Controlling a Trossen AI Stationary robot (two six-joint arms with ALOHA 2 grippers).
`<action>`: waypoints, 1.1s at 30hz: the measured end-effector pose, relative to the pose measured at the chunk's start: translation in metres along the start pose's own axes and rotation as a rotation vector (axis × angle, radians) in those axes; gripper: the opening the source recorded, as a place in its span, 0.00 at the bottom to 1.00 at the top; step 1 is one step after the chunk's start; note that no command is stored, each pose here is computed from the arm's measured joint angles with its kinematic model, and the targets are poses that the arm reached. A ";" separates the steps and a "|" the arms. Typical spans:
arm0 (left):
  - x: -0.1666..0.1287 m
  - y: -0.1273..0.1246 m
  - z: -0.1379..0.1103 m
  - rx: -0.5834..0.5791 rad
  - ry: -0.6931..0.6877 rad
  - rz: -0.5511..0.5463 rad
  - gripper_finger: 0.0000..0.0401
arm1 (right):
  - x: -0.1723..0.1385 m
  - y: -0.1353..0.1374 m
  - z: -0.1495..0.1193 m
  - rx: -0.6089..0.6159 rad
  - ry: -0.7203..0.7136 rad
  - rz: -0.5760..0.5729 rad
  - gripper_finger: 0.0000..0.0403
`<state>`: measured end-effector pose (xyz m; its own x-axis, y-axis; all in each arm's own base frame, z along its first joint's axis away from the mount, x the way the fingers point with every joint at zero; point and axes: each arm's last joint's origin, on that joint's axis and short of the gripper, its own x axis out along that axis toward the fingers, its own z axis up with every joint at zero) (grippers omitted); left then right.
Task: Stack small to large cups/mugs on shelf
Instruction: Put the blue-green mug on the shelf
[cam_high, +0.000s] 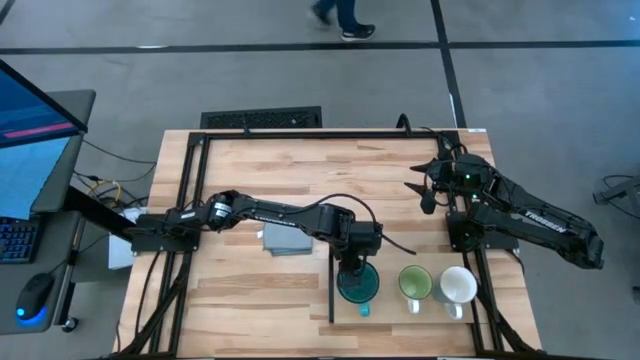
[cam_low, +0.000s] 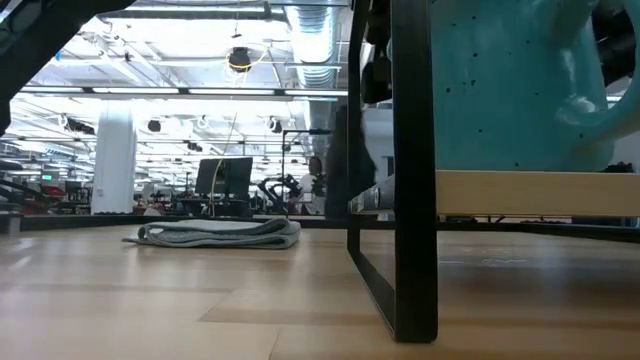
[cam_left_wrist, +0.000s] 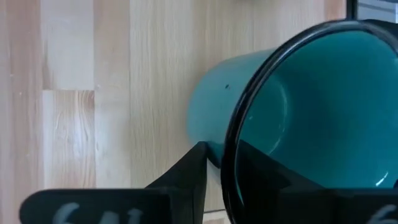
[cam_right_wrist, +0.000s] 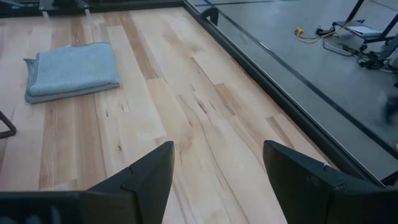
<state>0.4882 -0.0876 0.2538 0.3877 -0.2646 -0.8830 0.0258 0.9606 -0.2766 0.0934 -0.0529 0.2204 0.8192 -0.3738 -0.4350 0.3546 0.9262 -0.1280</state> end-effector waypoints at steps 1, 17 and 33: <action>0.000 0.000 0.001 0.008 -0.007 -0.002 0.17 | 0.000 0.000 0.000 0.000 0.000 0.000 0.67; -0.001 0.000 0.007 0.070 -0.069 -0.021 0.18 | 0.000 0.000 0.000 0.000 0.001 0.000 0.67; -0.002 0.003 0.011 0.075 -0.101 -0.022 0.18 | 0.000 0.000 0.000 0.001 0.001 0.000 0.67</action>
<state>0.4977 -0.0834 0.2587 0.4770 -0.2798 -0.8332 0.1028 0.9592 -0.2633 0.0933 -0.0529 0.2202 0.8187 -0.3733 -0.4363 0.3545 0.9263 -0.1274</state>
